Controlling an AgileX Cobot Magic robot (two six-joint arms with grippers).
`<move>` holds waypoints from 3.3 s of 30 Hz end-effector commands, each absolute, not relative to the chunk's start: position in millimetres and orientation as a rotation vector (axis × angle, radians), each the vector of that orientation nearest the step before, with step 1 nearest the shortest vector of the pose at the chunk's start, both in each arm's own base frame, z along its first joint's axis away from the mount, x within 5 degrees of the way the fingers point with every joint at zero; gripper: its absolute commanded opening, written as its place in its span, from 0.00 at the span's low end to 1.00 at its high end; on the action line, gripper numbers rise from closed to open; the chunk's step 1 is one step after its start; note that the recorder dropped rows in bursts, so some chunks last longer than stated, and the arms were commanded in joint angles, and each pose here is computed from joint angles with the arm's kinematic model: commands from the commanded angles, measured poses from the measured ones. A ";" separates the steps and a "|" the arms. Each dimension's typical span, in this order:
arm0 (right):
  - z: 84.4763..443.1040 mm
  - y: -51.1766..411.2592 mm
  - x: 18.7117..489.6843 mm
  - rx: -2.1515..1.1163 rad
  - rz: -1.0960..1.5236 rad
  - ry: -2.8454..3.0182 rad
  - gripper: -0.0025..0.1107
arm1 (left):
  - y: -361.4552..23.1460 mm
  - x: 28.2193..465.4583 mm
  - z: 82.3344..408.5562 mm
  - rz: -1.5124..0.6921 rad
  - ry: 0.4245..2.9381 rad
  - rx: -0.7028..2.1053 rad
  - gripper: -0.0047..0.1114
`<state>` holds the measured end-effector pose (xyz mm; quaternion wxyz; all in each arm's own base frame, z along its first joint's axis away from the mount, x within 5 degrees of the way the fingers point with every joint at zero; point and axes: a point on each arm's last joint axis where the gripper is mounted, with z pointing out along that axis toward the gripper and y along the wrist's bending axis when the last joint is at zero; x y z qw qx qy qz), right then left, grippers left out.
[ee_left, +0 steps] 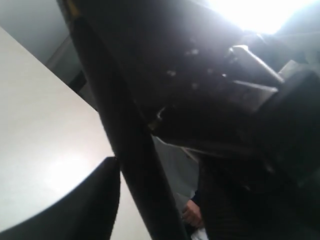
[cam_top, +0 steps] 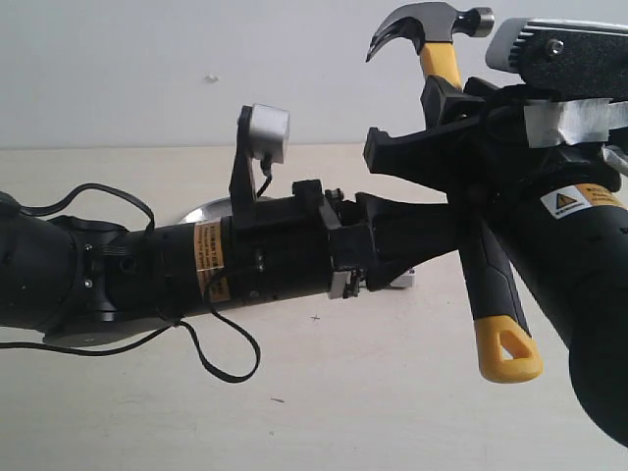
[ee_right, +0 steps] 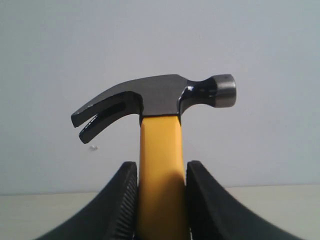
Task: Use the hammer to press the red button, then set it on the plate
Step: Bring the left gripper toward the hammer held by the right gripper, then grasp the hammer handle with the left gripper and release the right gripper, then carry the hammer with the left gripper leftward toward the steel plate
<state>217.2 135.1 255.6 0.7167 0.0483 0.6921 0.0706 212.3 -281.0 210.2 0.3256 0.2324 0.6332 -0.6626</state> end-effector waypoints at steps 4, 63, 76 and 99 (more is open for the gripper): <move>268.1 139.4 217.1 0.070 0.172 1.451 0.02 | -294.3 207.2 210.7 -1.710 1.692 0.618 0.46; 246.4 132.3 215.6 0.093 0.070 1.715 0.49 | -307.3 218.8 207.3 -1.433 1.788 0.540 0.04; 267.3 114.1 200.7 0.137 0.055 1.749 0.49 | -299.6 232.6 204.0 -1.307 1.808 0.474 0.04; 220.3 67.7 135.9 -0.005 0.121 2.069 0.45 | -233.0 223.7 242.7 -0.598 2.034 0.692 0.04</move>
